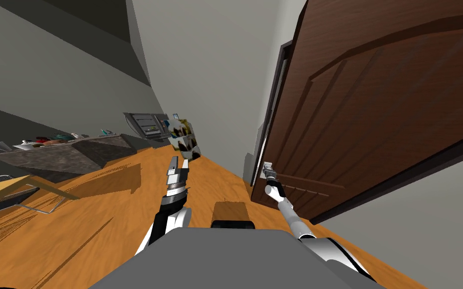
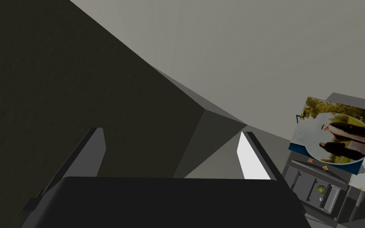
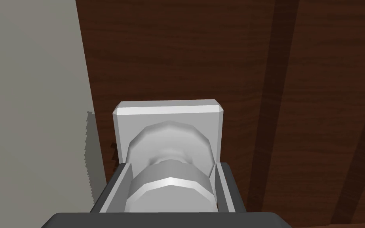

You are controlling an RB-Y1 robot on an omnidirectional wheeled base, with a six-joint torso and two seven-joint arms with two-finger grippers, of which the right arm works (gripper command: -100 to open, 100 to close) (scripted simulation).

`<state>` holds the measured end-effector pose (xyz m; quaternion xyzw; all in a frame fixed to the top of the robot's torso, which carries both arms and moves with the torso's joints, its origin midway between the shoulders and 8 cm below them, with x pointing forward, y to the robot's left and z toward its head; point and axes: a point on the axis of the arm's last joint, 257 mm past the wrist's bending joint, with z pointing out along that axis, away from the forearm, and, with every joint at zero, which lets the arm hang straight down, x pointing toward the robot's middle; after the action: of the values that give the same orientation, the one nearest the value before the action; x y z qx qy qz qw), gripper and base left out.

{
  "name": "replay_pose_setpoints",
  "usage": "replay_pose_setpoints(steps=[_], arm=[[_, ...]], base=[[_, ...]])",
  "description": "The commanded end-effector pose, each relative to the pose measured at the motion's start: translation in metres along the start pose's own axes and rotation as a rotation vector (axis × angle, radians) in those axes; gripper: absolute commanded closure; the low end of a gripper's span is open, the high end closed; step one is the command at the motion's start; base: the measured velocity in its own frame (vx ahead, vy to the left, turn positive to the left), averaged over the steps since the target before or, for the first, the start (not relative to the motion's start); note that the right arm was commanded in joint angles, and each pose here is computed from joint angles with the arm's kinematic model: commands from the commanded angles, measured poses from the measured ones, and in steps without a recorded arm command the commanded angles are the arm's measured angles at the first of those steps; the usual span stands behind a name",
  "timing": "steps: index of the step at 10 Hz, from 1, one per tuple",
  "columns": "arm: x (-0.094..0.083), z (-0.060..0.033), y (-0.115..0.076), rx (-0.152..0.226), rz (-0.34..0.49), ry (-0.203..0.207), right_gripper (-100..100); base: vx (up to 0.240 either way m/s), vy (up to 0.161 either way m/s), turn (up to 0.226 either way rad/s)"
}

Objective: Pull the door open

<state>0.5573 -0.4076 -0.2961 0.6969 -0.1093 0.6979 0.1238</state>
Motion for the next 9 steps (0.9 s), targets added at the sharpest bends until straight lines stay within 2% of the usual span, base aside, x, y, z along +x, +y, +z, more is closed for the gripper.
replay_pose_setpoints(steps=[1, 9], arm=[[0.0009, -0.0010, 0.0008, 0.015, 0.003, 0.002, 100], [0.0010, -0.0085, 0.0025, 0.092, 0.016, 0.001, 100]], base=[[-0.118, -0.052, 0.167], [-0.224, -0.078, 0.179]])
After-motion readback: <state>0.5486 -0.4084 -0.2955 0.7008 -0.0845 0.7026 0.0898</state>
